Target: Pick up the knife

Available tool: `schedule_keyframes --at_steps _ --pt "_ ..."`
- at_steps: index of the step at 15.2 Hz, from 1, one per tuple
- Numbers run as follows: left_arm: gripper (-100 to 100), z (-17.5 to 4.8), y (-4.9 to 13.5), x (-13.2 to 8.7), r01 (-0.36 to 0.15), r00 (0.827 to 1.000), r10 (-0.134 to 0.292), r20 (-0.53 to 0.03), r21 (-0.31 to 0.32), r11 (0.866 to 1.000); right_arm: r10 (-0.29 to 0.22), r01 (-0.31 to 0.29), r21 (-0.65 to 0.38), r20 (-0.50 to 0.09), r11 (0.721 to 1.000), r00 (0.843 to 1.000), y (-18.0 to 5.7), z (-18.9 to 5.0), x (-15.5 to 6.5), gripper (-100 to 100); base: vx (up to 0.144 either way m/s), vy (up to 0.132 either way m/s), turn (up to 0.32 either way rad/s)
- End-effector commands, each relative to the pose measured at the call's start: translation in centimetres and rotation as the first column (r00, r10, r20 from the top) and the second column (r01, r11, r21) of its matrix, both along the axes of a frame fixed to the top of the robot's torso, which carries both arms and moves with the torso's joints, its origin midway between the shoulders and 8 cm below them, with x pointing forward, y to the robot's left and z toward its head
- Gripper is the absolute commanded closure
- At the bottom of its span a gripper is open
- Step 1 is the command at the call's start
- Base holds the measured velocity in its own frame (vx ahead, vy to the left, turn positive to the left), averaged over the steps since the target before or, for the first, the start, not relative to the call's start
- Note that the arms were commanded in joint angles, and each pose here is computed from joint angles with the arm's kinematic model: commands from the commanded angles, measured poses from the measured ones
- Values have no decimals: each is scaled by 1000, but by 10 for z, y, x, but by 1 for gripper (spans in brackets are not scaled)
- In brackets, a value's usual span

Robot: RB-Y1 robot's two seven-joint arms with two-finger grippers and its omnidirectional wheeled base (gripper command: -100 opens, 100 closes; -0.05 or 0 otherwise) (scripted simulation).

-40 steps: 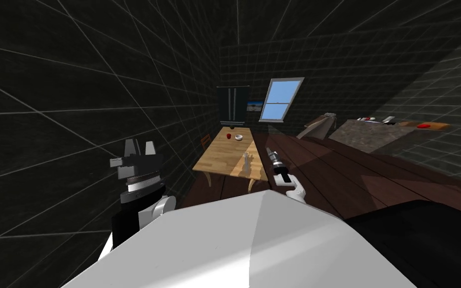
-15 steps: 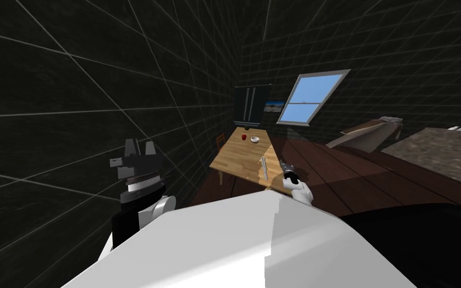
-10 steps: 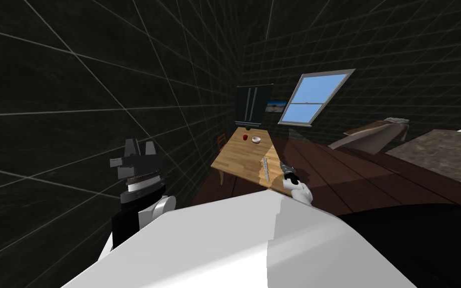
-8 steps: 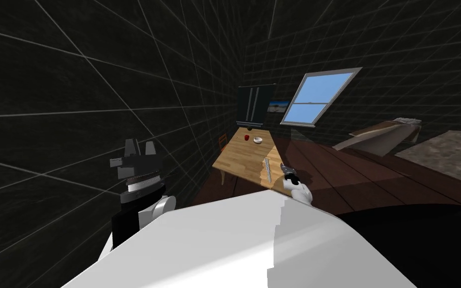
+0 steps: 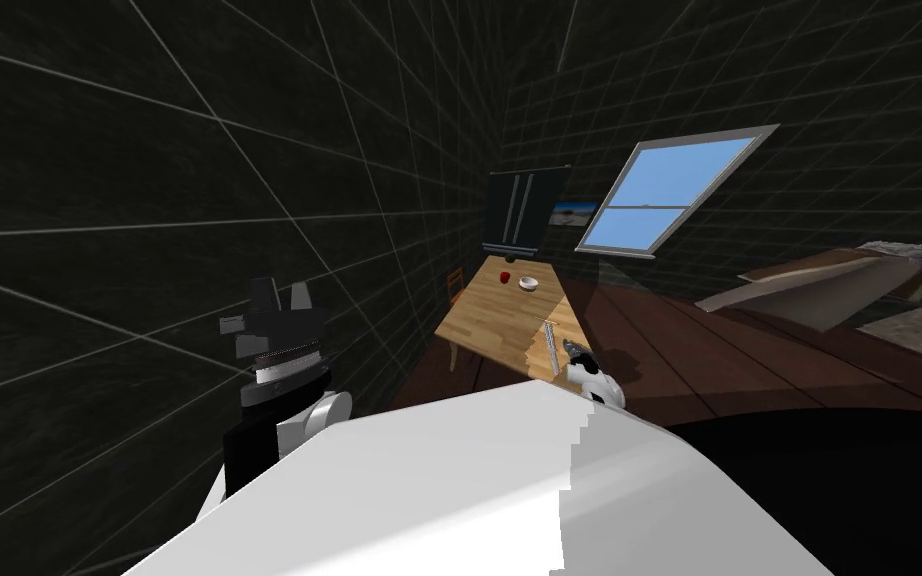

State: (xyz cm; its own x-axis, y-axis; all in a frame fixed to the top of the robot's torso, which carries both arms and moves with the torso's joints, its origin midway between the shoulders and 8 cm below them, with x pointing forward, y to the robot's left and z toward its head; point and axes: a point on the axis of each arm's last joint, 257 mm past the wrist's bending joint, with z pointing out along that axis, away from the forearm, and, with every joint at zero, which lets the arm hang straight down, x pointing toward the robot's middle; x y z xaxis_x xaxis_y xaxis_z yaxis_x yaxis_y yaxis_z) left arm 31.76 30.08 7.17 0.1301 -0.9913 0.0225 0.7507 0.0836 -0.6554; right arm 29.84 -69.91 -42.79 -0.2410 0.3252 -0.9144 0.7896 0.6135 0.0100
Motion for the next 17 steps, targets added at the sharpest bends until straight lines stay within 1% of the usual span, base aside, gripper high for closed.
schedule_keyframes --at_steps 1,3,6,7,8,9,10,11,12,13,14,15,17 --pt "0 0 0 0 0 1000 0 0 0 1000 -16 17 20 -45 1000 999 1 -14 -6 -100 49 57 88" --pt "0 0 0 0 0 1000 0 0 0 1000 -18 19 30 -53 999 998 4 -19 -9 -100 30 49 58" --pt "0 0 0 0 0 1000 0 0 0 1000 -36 47 79 -132 996 991 11 -48 -25 -100 31 50 127" --pt "0 0 0 0 0 1000 0 0 0 1000 -36 47 79 -132 996 991 11 -48 -25 -100 51 58 103" --pt "0 0 0 0 0 1000 0 0 0 1000 -38 53 93 -151 994 988 14 -55 -28 -100 39 59 77" --pt "0 0 0 0 0 1000 0 0 0 1000 -38 53 93 -151 994 988 14 -55 -28 -100 30 46 44" --pt "0 0 0 0 0 1000 0 0 0 1000 -40 61 111 -178 992 983 18 -64 -33 -100 27 39 85" --pt "0 0 0 0 0 1000 0 0 0 1000 -41 64 119 -188 991 981 20 -68 -35 -100 33 44 104" --pt "0 0 0 0 0 1000 0 0 0 1000 -40 58 107 -169 993 985 17 -63 -33 -100 22 27 33" --pt "0 0 0 0 0 1000 0 0 0 1000 -12 33 114 -176 993 984 33 -70 -24 -100 25 -26 -141" --pt "0 0 0 0 0 1000 0 0 0 1000 -11 31 112 -177 993 984 34 -70 -24 -100 27 -55 -145" --pt "0 0 0 0 0 1000 0 0 0 1000 3 18 126 -165 992 986 49 -74 -15 -100 32 -92 -183" --pt "0 0 0 0 0 1000 0 0 0 1000 16 5 116 -180 993 984 50 -74 -15 -100 29 -85 -90"
